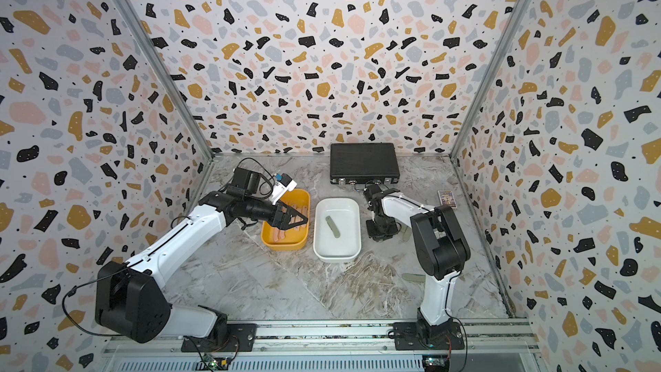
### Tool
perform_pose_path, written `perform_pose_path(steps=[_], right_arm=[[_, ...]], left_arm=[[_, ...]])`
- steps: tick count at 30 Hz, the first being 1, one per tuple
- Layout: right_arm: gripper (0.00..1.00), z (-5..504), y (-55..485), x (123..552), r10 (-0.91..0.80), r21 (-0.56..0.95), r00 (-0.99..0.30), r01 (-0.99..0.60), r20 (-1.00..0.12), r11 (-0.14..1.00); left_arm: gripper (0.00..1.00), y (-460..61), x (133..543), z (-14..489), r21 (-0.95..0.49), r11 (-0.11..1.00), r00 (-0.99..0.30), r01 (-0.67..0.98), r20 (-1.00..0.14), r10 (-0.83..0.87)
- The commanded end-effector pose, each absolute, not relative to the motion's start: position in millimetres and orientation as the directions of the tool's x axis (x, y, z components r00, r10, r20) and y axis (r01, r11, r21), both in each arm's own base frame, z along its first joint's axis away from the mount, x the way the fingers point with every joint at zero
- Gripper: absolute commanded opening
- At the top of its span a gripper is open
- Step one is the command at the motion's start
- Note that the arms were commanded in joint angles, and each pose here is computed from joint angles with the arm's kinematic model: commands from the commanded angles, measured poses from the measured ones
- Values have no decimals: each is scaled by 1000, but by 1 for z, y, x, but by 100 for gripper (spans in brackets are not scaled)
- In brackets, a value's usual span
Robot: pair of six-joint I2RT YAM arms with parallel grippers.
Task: Place the fruit knives into the storage box by color
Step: Pick up the fruit knife from the center of the board, then place the fruit knife in the storage box.
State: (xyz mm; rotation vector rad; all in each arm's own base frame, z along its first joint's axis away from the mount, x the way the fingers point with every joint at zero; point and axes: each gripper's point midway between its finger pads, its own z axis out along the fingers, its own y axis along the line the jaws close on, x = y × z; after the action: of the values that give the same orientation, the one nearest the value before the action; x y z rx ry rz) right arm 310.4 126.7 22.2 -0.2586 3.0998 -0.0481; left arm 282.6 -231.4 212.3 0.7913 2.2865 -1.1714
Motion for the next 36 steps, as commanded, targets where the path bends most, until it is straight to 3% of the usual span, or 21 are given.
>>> perform_pose_path(steps=[1, 12, 22, 36], right_arm=[[25, 55, 125, 314, -170, -40, -983, -167, -75, 985], [25, 108, 136, 320, -205, -40, -967, -201, -149, 979], [25, 148, 195, 334, -296, -9, -925, -303, -239, 953], [25, 121, 273, 328, -379, 85, -902, -403, -208, 911]], left_arm=[[89, -230, 286, 212, -566, 481, -730, 670, -620, 288], [89, -221, 294, 217, -555, 510, -734, 657, -625, 266], [89, -202, 304, 226, -563, 533, -742, 631, -638, 205], [89, -184, 313, 232, -596, 539, -758, 596, -638, 133]])
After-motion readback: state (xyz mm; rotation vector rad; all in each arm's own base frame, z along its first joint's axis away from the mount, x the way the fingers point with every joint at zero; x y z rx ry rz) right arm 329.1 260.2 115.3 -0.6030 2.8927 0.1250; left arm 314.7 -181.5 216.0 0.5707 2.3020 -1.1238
